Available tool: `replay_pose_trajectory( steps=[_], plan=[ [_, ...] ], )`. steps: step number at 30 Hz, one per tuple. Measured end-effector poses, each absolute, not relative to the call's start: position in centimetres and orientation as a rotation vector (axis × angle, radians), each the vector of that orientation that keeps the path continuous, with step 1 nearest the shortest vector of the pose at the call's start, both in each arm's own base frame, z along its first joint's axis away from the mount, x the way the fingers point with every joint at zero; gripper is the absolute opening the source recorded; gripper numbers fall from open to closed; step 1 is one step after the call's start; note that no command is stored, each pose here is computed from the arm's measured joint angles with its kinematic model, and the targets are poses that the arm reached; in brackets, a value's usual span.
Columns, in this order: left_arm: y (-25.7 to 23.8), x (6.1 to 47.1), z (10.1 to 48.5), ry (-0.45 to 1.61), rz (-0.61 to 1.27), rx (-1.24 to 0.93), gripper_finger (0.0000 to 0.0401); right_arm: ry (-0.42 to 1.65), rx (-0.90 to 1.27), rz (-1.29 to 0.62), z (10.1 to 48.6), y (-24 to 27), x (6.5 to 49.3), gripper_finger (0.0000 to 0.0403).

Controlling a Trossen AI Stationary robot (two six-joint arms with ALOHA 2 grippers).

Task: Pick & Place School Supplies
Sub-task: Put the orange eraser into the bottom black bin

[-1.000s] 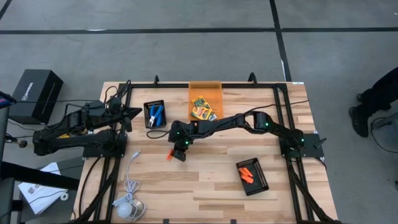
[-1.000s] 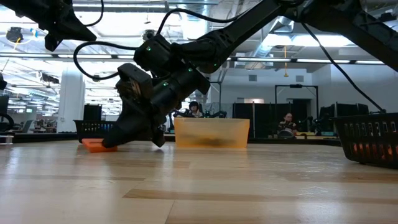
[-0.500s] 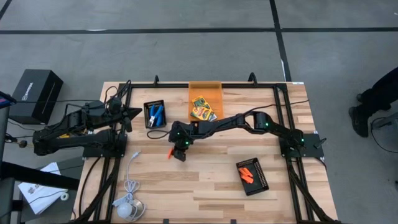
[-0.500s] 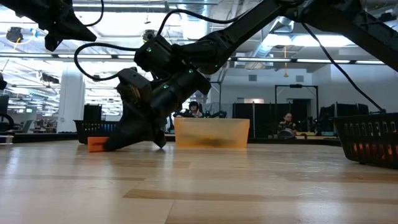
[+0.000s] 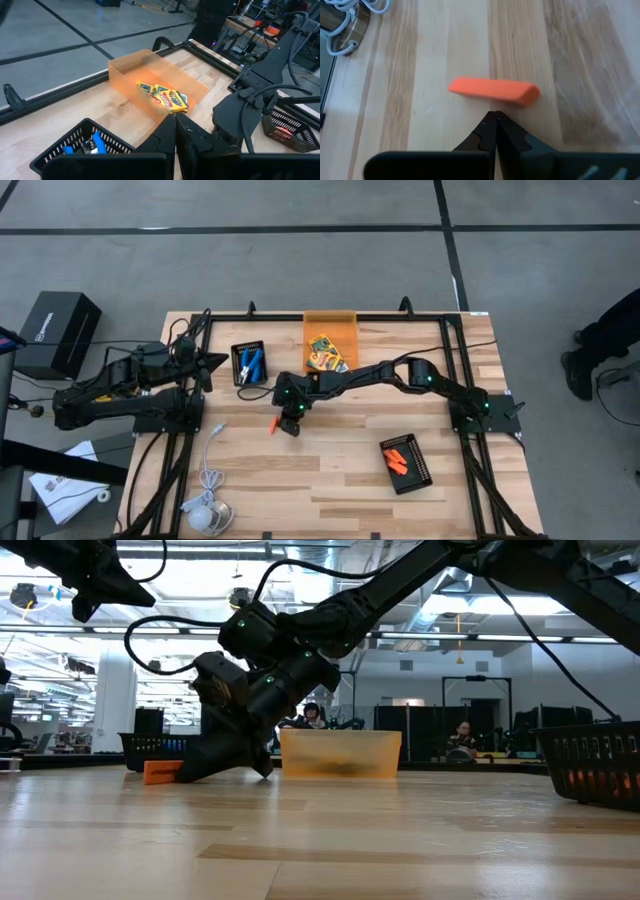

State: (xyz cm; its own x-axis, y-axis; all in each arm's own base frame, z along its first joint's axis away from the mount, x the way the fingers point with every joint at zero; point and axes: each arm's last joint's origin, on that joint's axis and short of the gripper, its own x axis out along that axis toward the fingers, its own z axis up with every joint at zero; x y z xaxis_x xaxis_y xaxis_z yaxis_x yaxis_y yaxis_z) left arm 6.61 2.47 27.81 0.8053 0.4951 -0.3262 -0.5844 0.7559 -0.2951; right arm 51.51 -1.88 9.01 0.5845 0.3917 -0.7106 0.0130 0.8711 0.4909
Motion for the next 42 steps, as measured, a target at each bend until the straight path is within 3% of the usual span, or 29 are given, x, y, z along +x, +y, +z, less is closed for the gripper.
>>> replay_pose_trajectory(
  steps=[13,20,25,35,42],
  plan=[
    [2.4,6.8,27.6,0.254,0.587,-0.441,0.0,1.027,0.577,0.197,7.8,-2.1,49.7,0.0004],
    [2.3,8.3,25.0,0.514,0.494,-0.537,0.0,1.058,0.636,0.196,10.7,-4.6,48.3,0.0062],
    [2.7,9.9,25.9,0.423,0.451,-0.489,0.0,1.062,0.565,0.151,16.0,-6.5,46.3,0.0091],
    [3.0,13.4,23.3,0.601,0.375,-0.575,0.0008,0.717,0.445,0.047,31.6,-10.3,40.3,0.0104],
    [3.3,16.6,22.8,0.563,0.318,-0.646,0.0036,0.546,0.398,-0.034,37.6,-11.6,35.9,0.0103]
  ],
)
